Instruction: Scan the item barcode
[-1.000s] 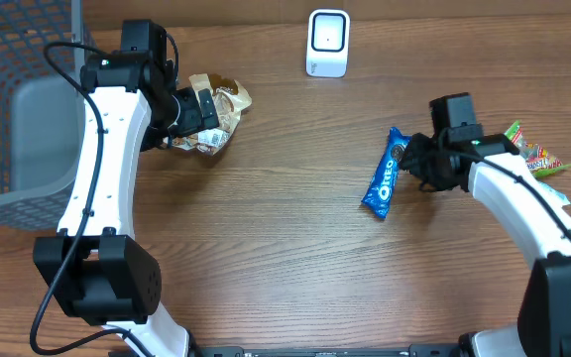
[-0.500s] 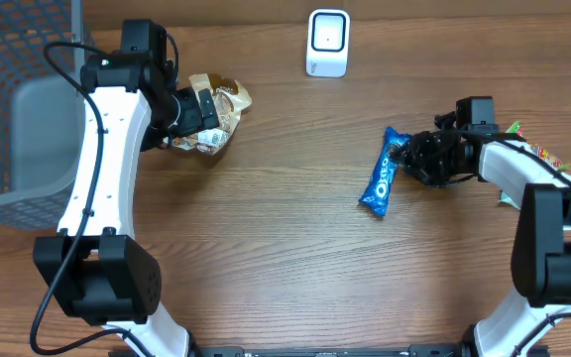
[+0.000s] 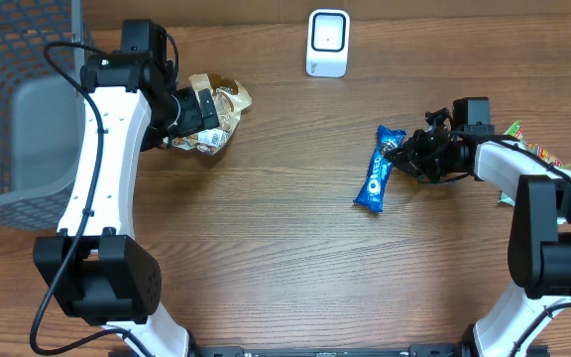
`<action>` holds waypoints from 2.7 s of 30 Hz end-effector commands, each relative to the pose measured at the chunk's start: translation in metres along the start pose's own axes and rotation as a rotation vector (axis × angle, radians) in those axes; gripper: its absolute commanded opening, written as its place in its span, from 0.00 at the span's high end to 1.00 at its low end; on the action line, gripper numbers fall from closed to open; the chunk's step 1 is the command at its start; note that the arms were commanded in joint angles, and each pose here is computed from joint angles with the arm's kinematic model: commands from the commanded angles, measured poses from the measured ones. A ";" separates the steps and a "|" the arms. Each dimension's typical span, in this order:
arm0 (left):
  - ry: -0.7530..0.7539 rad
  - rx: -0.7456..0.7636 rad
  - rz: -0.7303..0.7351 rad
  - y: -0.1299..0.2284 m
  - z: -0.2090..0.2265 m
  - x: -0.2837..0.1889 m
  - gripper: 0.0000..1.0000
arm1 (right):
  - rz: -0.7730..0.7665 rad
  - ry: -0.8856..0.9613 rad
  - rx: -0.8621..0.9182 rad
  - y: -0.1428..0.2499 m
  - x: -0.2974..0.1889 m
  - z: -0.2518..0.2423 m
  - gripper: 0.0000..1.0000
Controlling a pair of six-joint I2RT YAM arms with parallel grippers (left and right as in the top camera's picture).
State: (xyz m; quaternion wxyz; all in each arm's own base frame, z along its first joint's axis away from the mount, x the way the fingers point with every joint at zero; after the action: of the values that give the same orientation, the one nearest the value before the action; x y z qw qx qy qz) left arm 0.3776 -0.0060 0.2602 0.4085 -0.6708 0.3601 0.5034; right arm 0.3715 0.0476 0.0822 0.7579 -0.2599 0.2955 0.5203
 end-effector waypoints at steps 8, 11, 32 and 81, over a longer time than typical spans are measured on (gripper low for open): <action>0.002 0.000 0.015 0.001 -0.003 0.004 0.00 | -0.126 0.521 -0.087 0.009 -0.056 0.028 0.96; 0.002 0.000 0.015 0.001 -0.003 0.004 0.00 | -0.193 0.795 -0.173 0.017 -0.074 0.055 0.96; 0.002 0.000 0.015 0.001 -0.003 0.004 0.00 | -0.012 1.296 -0.553 0.111 0.029 0.083 0.96; 0.002 0.000 0.015 0.001 -0.003 0.004 0.00 | 0.517 0.416 -0.482 0.111 -0.051 0.064 0.44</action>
State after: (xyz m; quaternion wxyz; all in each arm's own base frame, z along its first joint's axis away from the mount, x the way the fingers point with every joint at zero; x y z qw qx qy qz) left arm 0.3776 -0.0060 0.2602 0.4086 -0.6709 0.3600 0.5033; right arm 0.2754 0.0947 0.1650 0.4536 -0.4682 0.3815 0.6553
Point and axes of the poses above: each gripper's point midway between its finger pads, its own x axis out along the fingers, its own z axis along the line the jaws close on, y = z × x, the point moved 9 cm from there along -x, back along the fingers, and after that the axes turned 6 degrees about -x, right-handed, at the moved point
